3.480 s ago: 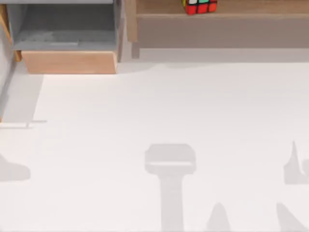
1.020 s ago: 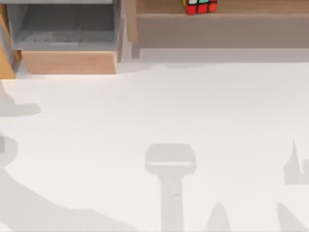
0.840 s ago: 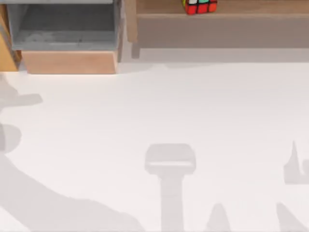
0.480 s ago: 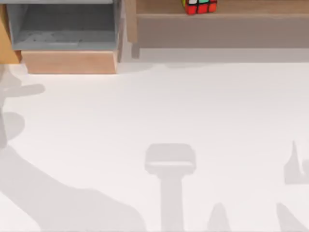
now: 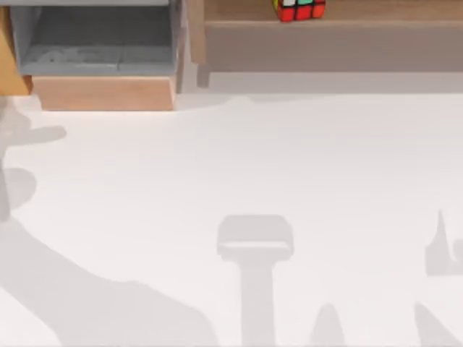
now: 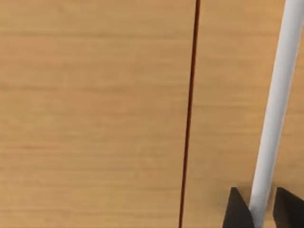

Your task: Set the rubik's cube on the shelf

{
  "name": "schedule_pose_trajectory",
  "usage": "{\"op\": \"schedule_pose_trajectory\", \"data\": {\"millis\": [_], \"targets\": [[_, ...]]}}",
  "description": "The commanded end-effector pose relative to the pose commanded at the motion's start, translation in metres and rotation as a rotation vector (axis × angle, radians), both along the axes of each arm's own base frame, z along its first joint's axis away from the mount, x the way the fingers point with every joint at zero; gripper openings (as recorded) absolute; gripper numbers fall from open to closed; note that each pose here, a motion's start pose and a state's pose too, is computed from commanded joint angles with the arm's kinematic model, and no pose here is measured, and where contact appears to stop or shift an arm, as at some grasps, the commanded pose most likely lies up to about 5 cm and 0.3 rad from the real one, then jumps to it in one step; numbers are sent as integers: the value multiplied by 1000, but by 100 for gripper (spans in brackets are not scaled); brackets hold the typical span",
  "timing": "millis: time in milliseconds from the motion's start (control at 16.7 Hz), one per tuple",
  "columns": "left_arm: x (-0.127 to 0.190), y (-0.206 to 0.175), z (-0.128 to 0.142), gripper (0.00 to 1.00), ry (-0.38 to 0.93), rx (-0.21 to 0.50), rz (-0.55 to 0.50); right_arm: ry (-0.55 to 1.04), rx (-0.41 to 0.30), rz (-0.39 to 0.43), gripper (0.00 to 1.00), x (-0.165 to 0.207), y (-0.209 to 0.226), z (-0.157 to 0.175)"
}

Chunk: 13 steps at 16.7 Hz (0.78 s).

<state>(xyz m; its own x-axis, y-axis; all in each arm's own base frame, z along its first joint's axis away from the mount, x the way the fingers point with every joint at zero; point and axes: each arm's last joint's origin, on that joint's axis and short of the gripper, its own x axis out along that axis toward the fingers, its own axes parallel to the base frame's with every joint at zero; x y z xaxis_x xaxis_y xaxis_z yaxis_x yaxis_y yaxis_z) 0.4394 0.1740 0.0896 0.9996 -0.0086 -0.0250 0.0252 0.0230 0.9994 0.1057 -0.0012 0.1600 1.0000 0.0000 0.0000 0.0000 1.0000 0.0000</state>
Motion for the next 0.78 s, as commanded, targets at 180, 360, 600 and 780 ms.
{"op": "schedule_pose_trajectory", "data": {"millis": [180, 360, 600, 780], "targets": [[0, 0, 0, 68, 0, 0, 0, 0, 0, 0, 100, 0, 0, 0], [0, 0, 0, 90, 0, 0, 0, 0, 0, 0, 100, 0, 0, 0], [0, 0, 0, 100, 0, 0, 0, 0, 0, 0, 100, 0, 0, 0], [0, 0, 0, 100, 0, 0, 0, 0, 0, 0, 100, 0, 0, 0]]}}
